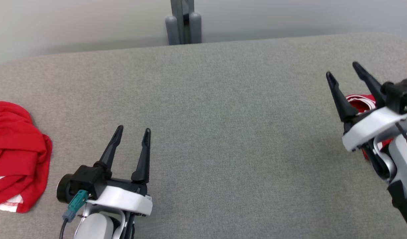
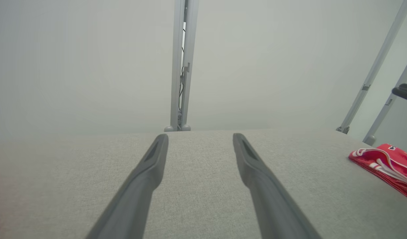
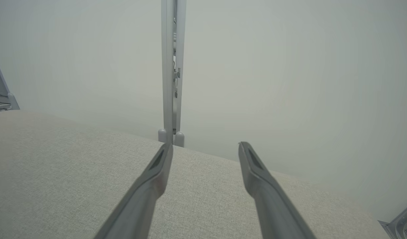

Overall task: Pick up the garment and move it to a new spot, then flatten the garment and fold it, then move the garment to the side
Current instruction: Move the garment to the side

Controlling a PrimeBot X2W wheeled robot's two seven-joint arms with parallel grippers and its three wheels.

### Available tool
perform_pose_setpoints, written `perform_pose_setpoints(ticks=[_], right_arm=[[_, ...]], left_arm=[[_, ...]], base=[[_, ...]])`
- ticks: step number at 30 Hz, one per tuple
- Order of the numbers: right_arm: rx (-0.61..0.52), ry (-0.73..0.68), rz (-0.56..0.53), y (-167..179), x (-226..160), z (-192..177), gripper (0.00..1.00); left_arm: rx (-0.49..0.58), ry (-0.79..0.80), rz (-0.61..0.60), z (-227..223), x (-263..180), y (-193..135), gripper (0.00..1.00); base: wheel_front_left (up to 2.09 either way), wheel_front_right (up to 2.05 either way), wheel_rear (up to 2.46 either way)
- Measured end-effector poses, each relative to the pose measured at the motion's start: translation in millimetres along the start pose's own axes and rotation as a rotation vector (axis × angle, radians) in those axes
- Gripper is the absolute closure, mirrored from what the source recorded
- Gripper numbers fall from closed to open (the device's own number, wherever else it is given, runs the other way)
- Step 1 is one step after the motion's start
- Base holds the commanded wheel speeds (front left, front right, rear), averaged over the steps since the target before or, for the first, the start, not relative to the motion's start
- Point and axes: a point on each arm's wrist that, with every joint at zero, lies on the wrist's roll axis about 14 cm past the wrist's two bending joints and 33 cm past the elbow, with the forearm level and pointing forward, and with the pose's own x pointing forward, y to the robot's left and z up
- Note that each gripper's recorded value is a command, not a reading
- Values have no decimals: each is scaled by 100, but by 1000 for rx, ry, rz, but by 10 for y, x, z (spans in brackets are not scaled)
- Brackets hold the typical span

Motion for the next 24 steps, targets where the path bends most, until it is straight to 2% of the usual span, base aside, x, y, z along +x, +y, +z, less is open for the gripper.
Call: perform_pose_setpoints(ticks=[11,14,17,24], right_arm=[[163,-140,-28,317,-366,247,0],[171,-150,-37,402,-487,234,0],[121,-163,-40,440,-590,262,0],[177,-164,-85,574,-792,178,0]], left_arm=[[34,-52,87,231,-285,251,0],[35,-53,93,237,-339,270,0],[35,-50,102,234,-391,289,0],[26,-43,113,212,-505,295,0]], base=[[0,0,0],[0,0,0],[0,0,0],[0,0,0]])
